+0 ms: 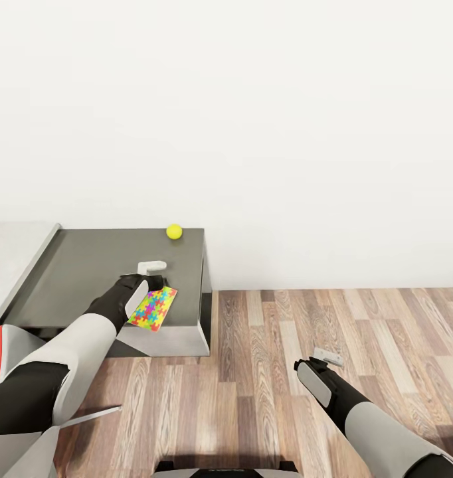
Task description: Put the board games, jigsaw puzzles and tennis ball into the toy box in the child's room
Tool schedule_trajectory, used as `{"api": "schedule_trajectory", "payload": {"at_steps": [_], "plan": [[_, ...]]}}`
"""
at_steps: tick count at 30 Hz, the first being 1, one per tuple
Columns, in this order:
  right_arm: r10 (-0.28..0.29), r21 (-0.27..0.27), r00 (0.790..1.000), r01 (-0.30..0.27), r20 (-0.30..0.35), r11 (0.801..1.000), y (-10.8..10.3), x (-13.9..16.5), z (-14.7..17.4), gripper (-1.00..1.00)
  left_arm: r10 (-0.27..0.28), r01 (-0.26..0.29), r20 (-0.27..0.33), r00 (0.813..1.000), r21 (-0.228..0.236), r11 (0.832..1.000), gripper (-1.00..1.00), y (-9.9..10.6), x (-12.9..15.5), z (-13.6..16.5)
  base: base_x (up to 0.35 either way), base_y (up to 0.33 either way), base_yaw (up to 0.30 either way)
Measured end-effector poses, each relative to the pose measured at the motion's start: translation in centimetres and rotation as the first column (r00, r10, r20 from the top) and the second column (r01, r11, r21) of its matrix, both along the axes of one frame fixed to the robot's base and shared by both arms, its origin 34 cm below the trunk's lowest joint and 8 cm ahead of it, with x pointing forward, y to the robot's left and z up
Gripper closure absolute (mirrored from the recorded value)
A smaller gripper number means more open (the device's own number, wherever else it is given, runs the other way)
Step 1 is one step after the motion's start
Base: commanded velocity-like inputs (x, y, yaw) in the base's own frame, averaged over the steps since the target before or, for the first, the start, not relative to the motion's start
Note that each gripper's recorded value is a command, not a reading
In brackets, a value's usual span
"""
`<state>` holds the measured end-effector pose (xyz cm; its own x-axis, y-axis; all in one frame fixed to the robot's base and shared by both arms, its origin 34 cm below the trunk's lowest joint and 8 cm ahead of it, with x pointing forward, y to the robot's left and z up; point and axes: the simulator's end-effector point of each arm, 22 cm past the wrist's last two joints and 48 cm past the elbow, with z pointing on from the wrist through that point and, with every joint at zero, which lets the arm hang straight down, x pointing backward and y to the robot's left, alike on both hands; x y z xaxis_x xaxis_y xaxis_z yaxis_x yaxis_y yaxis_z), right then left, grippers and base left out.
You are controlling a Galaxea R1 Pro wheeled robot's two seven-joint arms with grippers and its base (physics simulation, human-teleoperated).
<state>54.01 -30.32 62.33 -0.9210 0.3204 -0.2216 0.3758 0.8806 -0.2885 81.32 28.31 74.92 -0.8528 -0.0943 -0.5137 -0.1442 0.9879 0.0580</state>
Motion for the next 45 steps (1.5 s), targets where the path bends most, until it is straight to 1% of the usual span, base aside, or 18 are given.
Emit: {"api": "schedule_trajectory", "payload": {"at_steps": [8,24,31,45], "plan": [[0.0,0.0,1.0,0.0,0.0,1.0,0.0,0.01,-0.01,-1.0,-0.001,0.001,0.0,1.0,0.003,1.0,-1.0,0.04,0.02,0.0,-0.069,0.0,0.0],[0.0,0.0,1.0,0.0,0.0,1.0,0.0,0.0,-0.01,-1.0,-0.001,0.001,0.0,1.0,0.002,1.0,-1.0,0.02,0.02,0.01,-0.009,0.0,0.0],[0.0,0.0,1.0,0.0,0.0,1.0,0.0,0.01,-0.01,-1.0,0.0,0.0,0.0,1.0,0.0,1.0,-1.0,-0.01,0.02,-0.01,-0.098,0.0,0.0],[0.0,0.0,1.0,0.0,0.0,1.0,0.0,0.0,0.0,-1.0,-0.001,0.001,0.0,1.0,0.001,1.0,-1.0,0.0,0.01,0.0,-0.004,0.0,0.0]]}}
